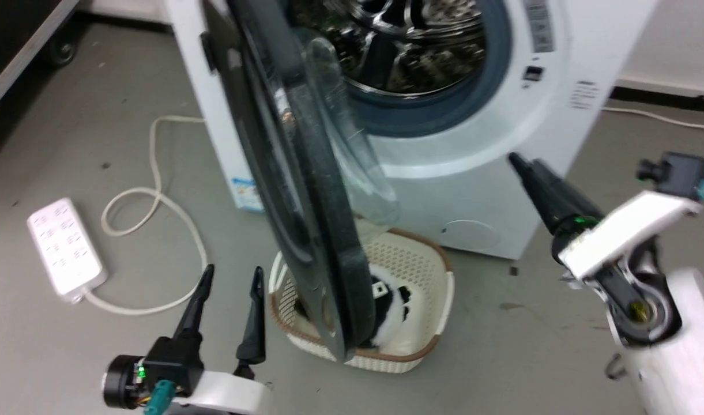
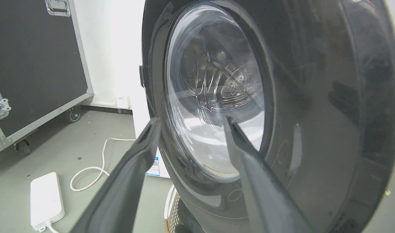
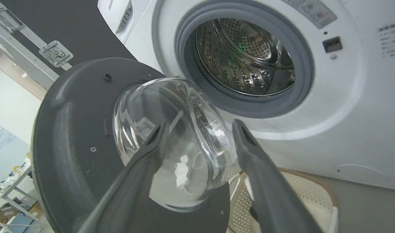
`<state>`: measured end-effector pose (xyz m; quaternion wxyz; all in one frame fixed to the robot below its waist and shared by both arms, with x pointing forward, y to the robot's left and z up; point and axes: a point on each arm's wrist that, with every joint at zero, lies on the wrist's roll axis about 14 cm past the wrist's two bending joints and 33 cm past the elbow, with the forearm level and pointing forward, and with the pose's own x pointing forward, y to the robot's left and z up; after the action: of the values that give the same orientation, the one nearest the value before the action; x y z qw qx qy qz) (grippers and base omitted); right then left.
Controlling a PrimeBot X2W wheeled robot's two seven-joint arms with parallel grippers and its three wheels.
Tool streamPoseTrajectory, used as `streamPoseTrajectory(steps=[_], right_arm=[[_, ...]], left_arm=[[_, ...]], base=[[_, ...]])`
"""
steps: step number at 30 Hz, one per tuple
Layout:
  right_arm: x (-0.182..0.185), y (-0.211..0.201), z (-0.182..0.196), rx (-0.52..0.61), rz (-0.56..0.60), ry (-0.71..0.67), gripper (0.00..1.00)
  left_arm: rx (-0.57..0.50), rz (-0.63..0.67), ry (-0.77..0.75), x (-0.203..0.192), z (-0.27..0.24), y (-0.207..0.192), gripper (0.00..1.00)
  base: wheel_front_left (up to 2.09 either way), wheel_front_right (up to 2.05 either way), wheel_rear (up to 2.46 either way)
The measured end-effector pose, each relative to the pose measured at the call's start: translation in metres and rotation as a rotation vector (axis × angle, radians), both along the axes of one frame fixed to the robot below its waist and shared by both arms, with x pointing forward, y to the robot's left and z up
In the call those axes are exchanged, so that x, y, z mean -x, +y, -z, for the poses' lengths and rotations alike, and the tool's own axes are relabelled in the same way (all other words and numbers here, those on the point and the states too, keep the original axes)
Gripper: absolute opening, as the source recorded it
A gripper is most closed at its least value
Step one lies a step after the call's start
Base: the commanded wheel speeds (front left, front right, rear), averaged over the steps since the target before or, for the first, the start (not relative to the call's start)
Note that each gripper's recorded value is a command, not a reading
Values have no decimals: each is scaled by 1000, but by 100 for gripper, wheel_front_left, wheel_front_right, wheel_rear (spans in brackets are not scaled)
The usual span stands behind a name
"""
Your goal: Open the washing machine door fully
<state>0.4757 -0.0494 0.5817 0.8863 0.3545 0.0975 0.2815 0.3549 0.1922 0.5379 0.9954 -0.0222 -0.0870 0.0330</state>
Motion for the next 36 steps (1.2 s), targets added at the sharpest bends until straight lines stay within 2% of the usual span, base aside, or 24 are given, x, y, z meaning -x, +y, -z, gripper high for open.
streamPoseTrajectory(steps=[2,6,8,10,13,18,24,32,33,34,36], right_arm=[[5,-23,-11,71,95,-120,100],[22,-71,-20,349,254,-359,100],[34,-88,-19,458,311,-438,100],[46,-103,-15,514,370,-477,100],[66,-116,-3,560,436,-486,100],[97,-124,25,553,538,-413,100],[123,-127,48,635,568,-369,100],[125,-127,41,623,580,-389,100],[125,-126,40,622,579,-393,100],[125,-126,39,620,579,-397,100],[124,-125,37,618,579,-403,100]], left_arm=[[-2,13,-10,-2,-3,-1,100],[4,31,-27,-5,-8,-5,100],[12,46,-24,-5,-6,-9,100],[14,69,-18,-5,-4,-15,100],[17,99,-14,-5,-3,-23,100],[20,129,7,-3,5,-31,100],[19,137,22,1,9,-35,100],[2,115,25,1,10,-31,100],[0,111,24,1,10,-31,27],[0,110,24,1,10,-30,0],[1,110,25,1,10,-30,0]], base=[[0,0,0],[0,0,0],[0,0,0],[0,0,0],[0,0,0],[0,0,0],[0,0,0],[0,0,0],[0,0,0],[0,0,0],[0,0,0]])
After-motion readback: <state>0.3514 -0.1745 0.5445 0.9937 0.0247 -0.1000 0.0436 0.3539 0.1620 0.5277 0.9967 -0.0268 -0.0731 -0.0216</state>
